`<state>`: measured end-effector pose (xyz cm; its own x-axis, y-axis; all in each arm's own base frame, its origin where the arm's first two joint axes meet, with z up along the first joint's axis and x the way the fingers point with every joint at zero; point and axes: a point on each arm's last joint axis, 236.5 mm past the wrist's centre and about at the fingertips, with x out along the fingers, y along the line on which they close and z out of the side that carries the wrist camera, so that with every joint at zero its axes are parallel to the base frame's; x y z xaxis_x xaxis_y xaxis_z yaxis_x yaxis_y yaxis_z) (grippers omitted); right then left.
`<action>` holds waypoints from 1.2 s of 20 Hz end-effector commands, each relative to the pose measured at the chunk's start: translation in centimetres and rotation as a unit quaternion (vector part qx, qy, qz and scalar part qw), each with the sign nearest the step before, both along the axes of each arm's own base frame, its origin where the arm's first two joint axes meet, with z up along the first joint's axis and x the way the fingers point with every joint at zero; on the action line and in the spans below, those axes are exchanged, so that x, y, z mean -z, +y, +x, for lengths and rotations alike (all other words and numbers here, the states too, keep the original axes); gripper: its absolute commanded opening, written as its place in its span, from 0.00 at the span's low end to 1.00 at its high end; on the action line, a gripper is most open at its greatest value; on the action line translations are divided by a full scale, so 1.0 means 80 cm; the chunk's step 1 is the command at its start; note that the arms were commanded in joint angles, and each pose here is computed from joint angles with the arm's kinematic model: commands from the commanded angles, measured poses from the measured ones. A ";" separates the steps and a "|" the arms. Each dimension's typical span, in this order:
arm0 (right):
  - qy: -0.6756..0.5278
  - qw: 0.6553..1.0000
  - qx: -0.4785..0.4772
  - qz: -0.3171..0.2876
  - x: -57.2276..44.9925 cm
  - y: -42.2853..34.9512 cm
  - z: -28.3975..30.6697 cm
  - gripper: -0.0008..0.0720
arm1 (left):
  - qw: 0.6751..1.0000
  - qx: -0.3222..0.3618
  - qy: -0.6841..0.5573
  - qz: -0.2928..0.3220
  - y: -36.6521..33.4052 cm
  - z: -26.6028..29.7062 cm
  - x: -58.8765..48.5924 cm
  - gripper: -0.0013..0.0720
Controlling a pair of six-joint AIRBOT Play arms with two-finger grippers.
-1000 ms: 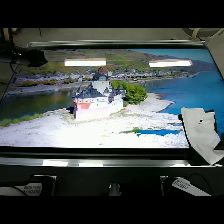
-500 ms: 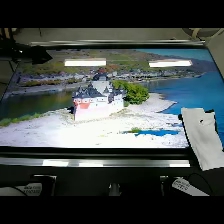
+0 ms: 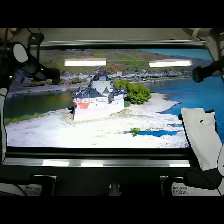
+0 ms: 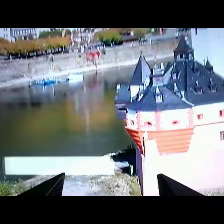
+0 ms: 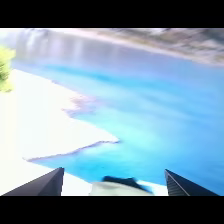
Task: Fold the shirts.
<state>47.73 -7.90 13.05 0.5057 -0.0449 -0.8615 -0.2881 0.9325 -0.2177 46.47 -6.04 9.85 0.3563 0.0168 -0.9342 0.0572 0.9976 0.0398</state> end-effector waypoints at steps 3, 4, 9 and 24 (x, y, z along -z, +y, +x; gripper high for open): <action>0.245 0.958 -0.104 0.109 0.117 0.140 -0.071 0.94 | 0.996 -0.015 0.067 -0.051 -0.026 -0.072 0.084 1.00; 0.242 0.959 -0.099 0.110 0.117 0.141 -0.069 0.94 | 0.997 -0.025 0.055 -0.052 -0.019 -0.071 0.084 1.00; 0.238 0.961 -0.096 0.107 0.117 0.139 -0.066 0.94 | 0.996 -0.040 0.054 -0.052 -0.002 -0.068 0.086 1.00; 0.238 0.961 -0.096 0.107 0.117 0.139 -0.066 0.94 | 0.996 -0.039 0.054 -0.052 -0.002 -0.068 0.086 1.00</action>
